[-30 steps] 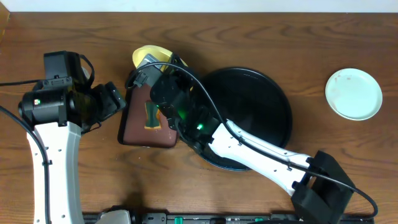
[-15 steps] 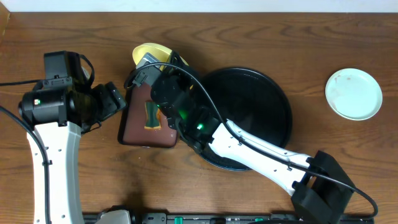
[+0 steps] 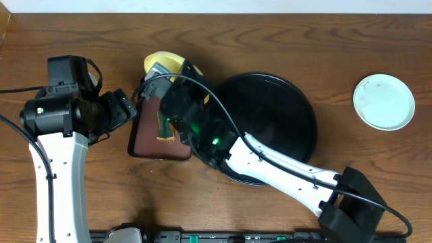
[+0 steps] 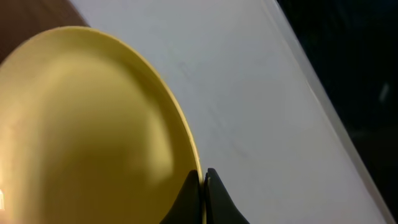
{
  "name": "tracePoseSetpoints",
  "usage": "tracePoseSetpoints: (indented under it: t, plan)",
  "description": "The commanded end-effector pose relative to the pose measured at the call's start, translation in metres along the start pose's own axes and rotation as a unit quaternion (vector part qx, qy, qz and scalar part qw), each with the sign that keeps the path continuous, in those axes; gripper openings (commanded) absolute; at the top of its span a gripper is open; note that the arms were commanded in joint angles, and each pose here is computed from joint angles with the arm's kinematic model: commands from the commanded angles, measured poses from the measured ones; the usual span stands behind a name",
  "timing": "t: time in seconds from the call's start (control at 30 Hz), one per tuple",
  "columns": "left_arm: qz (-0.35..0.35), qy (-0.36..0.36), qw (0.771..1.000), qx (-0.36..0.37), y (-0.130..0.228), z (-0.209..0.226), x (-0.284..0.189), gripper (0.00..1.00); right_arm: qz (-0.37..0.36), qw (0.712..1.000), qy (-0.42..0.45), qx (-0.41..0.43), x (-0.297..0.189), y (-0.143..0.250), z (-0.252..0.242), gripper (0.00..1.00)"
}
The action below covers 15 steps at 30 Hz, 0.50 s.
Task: Clean dirty plates on tray and stack at the side
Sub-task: 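Lower the yellow plate onto the pale green plates and release it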
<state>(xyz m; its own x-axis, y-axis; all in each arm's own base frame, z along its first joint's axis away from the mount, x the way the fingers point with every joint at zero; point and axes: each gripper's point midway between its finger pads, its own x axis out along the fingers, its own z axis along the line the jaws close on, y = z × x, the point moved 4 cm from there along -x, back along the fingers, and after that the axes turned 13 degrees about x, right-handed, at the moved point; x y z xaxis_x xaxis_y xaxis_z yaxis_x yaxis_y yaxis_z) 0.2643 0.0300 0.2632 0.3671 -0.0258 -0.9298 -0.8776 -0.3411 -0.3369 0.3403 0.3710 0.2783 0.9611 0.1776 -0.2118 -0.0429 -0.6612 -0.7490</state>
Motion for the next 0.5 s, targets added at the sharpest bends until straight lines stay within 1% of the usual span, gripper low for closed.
tracePoseSetpoints:
  t: [0.0, 0.03, 0.07, 0.1, 0.2, 0.3, 0.4, 0.47]
  plan:
    - [-0.007, 0.005, 1.0, 0.003, -0.003, -0.001, -0.005, 0.89, -0.013, 1.0, -0.003, -0.014, -0.009, -0.012, -0.004, 0.01]
    - [-0.007, 0.005, 1.0, 0.003, -0.003, -0.001, -0.005, 0.89, -0.012, 1.0, 0.012, -0.002, -0.009, -0.013, -0.009, 0.01]
    - [-0.007, 0.005, 1.0, 0.003, -0.003, -0.001, -0.005, 0.89, -0.012, 0.999, 0.023, 0.027, -0.006, -0.013, -0.015, 0.01]
    - [-0.007, 0.005, 1.0, 0.003, -0.003, -0.001, -0.005, 0.89, -0.014, 0.999, 0.017, 0.041, -0.005, -0.013, -0.015, 0.01]
    - [-0.007, 0.005, 1.0, 0.003, -0.003, -0.001, -0.005, 0.89, -0.022, 0.999, -0.028, -0.003, -0.009, -0.014, -0.001, 0.01]
    - [-0.007, 0.005, 1.0, 0.003, -0.003, -0.001, -0.005, 0.89, -0.018, 1.0, -0.017, 0.014, -0.007, -0.013, -0.006, 0.01]
    - [-0.007, 0.005, 1.0, 0.003, -0.003, -0.001, -0.005, 0.89, -0.012, 1.0, -0.004, -0.022, -0.008, -0.012, -0.008, 0.01]
    - [-0.007, 0.005, 1.0, 0.003, -0.003, -0.001, -0.005, 0.89, -0.01, 1.0, 0.002, -0.006, -0.006, -0.01, -0.012, 0.01]
